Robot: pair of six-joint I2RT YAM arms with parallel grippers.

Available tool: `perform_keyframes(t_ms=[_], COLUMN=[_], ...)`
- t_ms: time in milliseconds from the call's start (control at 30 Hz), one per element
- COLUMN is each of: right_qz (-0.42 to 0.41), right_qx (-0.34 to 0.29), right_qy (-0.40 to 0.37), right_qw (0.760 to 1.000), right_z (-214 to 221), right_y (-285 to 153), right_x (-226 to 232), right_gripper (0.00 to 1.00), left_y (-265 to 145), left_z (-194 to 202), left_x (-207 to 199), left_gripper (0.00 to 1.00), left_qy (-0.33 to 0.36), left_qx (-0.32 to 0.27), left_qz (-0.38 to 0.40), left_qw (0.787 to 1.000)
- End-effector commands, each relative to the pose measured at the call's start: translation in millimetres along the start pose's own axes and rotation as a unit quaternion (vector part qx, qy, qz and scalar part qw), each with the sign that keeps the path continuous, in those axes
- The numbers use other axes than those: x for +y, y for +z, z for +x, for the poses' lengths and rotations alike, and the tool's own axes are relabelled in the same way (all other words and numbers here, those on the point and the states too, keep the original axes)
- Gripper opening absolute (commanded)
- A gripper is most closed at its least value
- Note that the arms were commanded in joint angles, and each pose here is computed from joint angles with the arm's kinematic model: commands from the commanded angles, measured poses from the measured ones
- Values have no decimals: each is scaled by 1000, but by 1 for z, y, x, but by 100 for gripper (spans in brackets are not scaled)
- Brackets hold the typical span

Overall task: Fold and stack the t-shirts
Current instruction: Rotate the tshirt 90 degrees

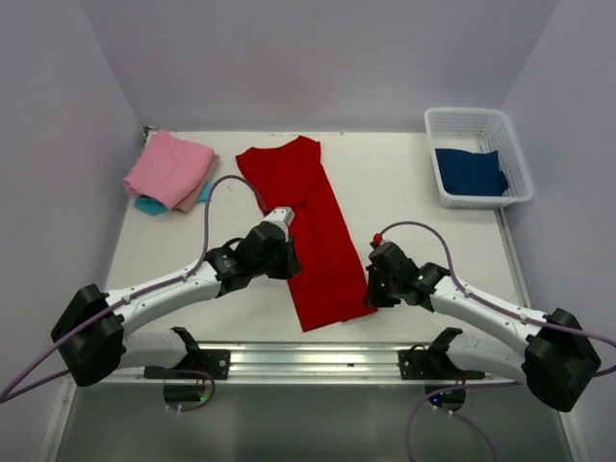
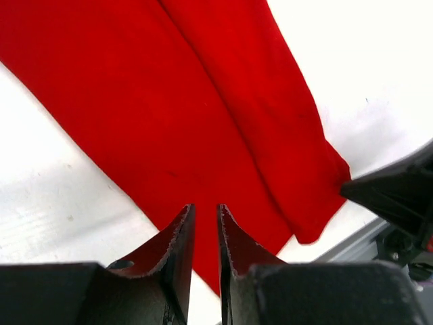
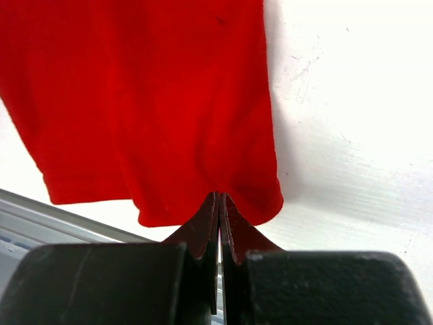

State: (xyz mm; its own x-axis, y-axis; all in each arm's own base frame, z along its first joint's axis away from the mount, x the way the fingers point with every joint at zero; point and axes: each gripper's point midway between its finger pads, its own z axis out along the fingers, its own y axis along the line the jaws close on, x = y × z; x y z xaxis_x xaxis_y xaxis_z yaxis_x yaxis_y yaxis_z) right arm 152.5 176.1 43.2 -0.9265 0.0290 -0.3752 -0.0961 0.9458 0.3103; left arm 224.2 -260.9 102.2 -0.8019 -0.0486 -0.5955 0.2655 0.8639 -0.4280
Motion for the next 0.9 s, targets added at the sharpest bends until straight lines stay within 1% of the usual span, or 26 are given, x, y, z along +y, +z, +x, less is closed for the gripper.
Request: perform_keyframes(t_ms=[0,33,67,100,133,167,200,233,267,300,333,367,433,467,533,567,600,633,700,767,800,867], right_qz=[19,22,24,27,32,39,44,52,52,59,65,64,68,68,75,80,85,90,96,101,104,108], right_qx=[7,11,6,5,3,0,-4,-4,-12,-24,-28,-41,-50,-51,-53,-56,-57,-61,-61,-62,-60,-60], right_qy=[7,7,6,4,5,3,3,2,2,8,10,12,13,13,9,8,7,6,5,6,6,8], right_qw=[1000,1000,1000,1000,999,999,999,999,999,998,997,997,996,996,996,995,995,994,994,993,993,992], right_z=[6,7,5,4,2,1,-2,-2,-5,-11,-11,-16,-20,-20,-21,-23,-23,-25,-25,-26,-25,-25], right_y=[4,6,7,8,9,8,7,4,0,-3,-7,-10,-14,-15,-17,-18,-19,-19,-18,-17,-16,-15], right_x=[-8,-9,-9,-9,-11,-13,-13,-16,-16,-18,-20,-20,-21,-21,-23,-24,-26,-28,-30,-32,-33,-35], right_gripper=[0,0,0,0,7,17,32,35,38,47,52,54,54,54,54,54,55,56,57,57,56,56], left_y=[-12,-13,-13,-12,-10,-8,-7,-7,-10,-11,-14,-18,-20,-23,-24,-25,-24,-23,-21,-16,-14,-8], left_z=[8,15,29,37,42,60,65,72,81,87,92,100,106,113,116,121,121,130,131,143,138,150], left_x=[-4,-5,-7,-7,-9,-6,-8,-7,-8,-7,-7,-6,-6,-1,-6,1,-2,6,4,11,0,0], left_gripper=[22,22,23,28,33,46,51,55,63,67,69,74,75,76,77,77,77,78,77,77,78,77], left_qy=[-20,-23,-13,-18,-19,-12,-22,-23,-14,-23,-23,-20,-40,-45,-67,-80,-88,-90,-105,-113,-126,-136], left_qx=[-17,-14,-1,7,10,28,30,35,36,37,38,39,34,34,22,19,13,17,11,22,12,25], left_qz=[-24,-27,-27,-27,-21,-21,-20,-21,-23,-29,-30,-28,-18,-13,11,14,25,21,33,29,55,56], left_qw=[999,999,1000,999,1000,999,999,999,999,999,999,999,998,998,997,997,996,996,994,993,990,989])
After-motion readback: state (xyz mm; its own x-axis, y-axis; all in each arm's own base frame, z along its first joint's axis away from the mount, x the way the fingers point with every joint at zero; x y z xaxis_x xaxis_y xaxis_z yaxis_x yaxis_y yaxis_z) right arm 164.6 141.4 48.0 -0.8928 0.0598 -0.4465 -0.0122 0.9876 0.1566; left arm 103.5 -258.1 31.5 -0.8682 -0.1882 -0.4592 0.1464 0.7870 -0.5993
